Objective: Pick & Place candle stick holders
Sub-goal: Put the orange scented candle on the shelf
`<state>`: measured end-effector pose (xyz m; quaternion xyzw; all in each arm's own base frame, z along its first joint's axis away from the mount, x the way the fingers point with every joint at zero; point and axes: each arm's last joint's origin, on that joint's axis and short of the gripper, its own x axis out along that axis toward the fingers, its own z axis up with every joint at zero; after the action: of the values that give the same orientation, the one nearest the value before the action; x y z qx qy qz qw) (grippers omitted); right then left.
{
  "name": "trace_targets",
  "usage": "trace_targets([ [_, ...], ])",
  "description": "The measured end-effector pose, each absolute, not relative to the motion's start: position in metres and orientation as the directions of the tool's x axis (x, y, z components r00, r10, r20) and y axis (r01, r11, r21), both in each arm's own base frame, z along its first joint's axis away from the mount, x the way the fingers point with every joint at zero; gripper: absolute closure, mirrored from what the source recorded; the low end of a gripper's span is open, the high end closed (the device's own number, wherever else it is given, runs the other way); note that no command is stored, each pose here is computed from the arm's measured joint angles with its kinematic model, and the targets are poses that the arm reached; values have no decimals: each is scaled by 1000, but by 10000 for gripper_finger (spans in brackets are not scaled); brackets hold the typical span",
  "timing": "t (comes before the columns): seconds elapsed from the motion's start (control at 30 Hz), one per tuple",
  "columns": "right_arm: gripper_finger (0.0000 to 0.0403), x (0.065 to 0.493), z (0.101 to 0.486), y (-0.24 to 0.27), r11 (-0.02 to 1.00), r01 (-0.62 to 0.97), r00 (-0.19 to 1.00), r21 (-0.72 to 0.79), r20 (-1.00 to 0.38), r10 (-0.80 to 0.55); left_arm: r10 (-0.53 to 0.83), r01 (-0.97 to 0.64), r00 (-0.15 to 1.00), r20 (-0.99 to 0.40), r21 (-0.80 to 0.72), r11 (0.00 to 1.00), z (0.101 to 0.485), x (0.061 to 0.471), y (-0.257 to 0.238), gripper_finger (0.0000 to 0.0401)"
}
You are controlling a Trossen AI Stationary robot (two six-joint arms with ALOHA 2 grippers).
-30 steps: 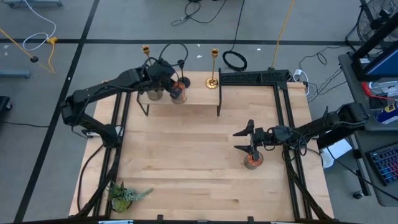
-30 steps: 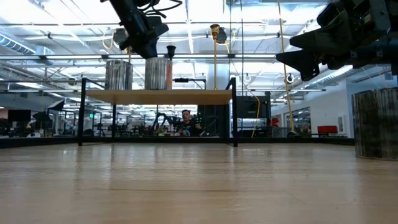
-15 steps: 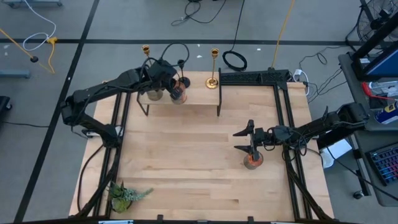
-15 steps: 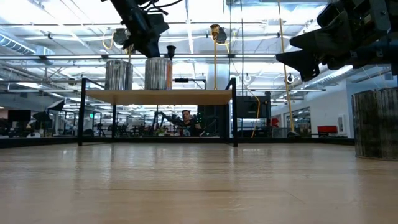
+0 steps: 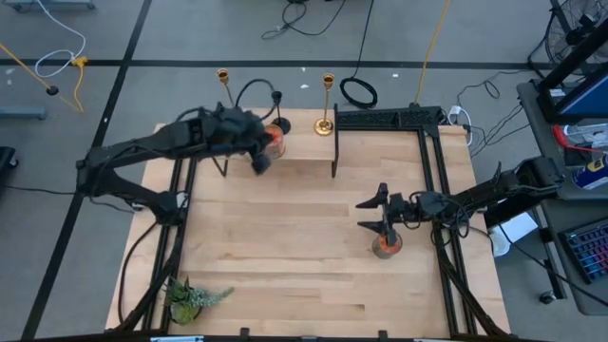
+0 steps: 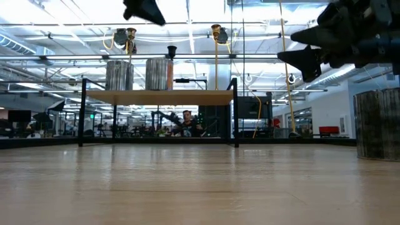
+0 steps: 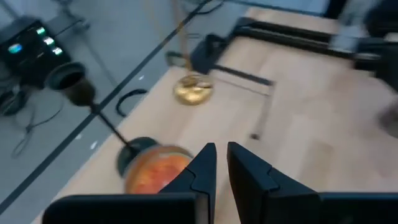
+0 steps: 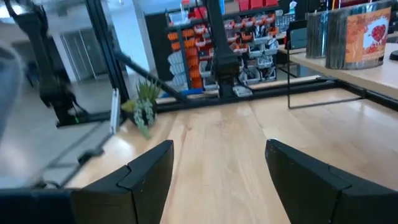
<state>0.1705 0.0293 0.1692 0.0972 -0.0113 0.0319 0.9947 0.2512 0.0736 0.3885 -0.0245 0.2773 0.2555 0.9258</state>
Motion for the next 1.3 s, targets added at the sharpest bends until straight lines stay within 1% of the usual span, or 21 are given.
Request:
trace_targets([
  [0.13, 149, 173, 175, 31, 970, -93, 995, 223, 52, 83, 400, -412, 778, -484, 86, 907, 401, 241, 48, 354],
  [0.3, 149, 183, 200, 45, 941, -255, 964, 222, 130, 230, 297, -302, 831, -470, 67, 951, 409, 230, 16, 355],
  [0.43, 149, 190, 225, 55, 905, -375, 919, 203, 209, 334, 206, -187, 854, -477, 86, 979, 399, 227, -12, 354],
  [0.53, 149, 193, 235, 63, 869, -458, 882, 186, 214, 420, 207, -161, 850, -485, 136, 978, 379, 221, -30, 355],
  [0.6, 149, 196, 237, 67, 861, -472, 879, 188, 167, 446, 259, -184, 833, -489, 195, 963, 361, 213, -37, 355],
  [0.67, 149, 199, 236, 71, 868, -455, 890, 202, 83, 447, 282, -189, 826, -489, 231, 954, 344, 203, -43, 355],
  [0.77, 149, 205, 236, 73, 907, -357, 923, 225, -62, 379, 230, -137, 848, -478, 221, 965, 315, 192, -52, 355],
  [0.87, 149, 208, 237, 74, 939, -270, 921, 214, -226, 316, 132, -53, 886, -444, 185, 981, 289, 185, -59, 355],
  [0.97, 149, 208, 237, 73, 954, -225, 882, 197, -376, 285, 59, 5, 912, -405, 154, 988, 269, 180, -65, 355],
  [1.03, 149, 206, 234, 73, 955, -207, 855, 214, -435, 283, 38, 17, 924, -382, 140, 990, 258, 179, -67, 355],
  [1.1, 149, 203, 228, 73, 948, -199, 818, 250, -490, 301, 29, 21, 925, -378, 129, 991, 248, 178, -68, 355],
  [1.2, 149, 196, 217, 72, 934, -200, 730, 297, -590, 344, 30, 14, 918, -394, 108, 994, 240, 177, -69, 355],
  [1.3, 149, 191, 212, 71, 942, -195, 689, 272, -646, 329, 33, 7, 917, -397, 98, 995, 238, 177, -68, 355],
])
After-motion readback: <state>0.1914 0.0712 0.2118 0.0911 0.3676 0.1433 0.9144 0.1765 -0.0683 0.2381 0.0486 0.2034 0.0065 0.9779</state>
